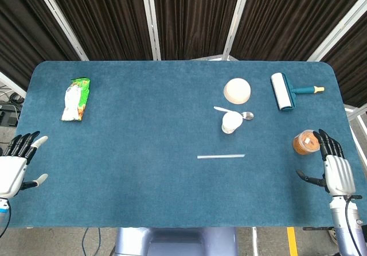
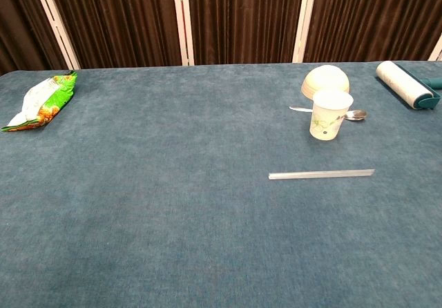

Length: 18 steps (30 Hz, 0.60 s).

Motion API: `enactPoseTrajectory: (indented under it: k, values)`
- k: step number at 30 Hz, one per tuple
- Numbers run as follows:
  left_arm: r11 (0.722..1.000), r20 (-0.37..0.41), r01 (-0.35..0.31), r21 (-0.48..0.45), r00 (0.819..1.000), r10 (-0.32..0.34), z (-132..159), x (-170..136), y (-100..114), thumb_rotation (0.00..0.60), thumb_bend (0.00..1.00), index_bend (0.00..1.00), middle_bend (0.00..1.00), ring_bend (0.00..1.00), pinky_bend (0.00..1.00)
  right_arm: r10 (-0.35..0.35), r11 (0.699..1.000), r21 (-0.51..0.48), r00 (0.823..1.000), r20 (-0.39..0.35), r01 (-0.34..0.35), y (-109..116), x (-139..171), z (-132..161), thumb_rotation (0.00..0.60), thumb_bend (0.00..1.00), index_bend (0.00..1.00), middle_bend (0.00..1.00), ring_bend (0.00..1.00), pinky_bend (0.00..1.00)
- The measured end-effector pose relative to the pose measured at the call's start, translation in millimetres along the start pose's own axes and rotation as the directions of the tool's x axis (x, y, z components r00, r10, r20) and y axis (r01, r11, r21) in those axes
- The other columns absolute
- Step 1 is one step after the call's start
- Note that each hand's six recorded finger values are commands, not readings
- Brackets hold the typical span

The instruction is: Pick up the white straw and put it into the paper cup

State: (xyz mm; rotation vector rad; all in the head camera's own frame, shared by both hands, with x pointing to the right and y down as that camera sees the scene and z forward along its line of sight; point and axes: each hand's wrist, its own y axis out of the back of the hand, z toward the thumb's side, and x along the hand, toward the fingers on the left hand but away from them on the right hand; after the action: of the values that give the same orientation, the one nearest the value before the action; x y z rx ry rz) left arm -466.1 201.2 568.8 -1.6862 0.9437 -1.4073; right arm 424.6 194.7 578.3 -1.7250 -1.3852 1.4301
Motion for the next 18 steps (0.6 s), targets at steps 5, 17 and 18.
enactPoseTrajectory:
  k: [5,17,18]
  values:
    - [1.0,0.0,0.0,0.001,1.0,0.0,0.2,0.1,0.1,0.6,0.21,0.12,0.0,0.0,0.0,0.004,1.0,0.001,1.0,0.001,-0.004,-0.3,0.0,-0.3,0.6,0.16,0.03,0.0,0.0,0.0]
    - [1.0,-0.001,0.002,-0.001,1.0,-0.002,-0.2,0.9,-0.1,0.6,0.21,0.12,0.0,0.0,0.0,0.02,1.0,0.006,1.0,-0.003,-0.02,-2.5,0.3,1.4,0.6,0.16,0.03,0.0,0.0,0.0]
    - [1.0,-0.001,0.002,-0.001,1.0,-0.002,-0.1,1.0,-0.1,0.6,0.21,0.12,0.0,0.0,0.0,0.021,1.0,0.005,1.0,-0.003,-0.021,-2.8,0.2,1.5,0.6,0.16,0.03,0.0,0.0,0.0]
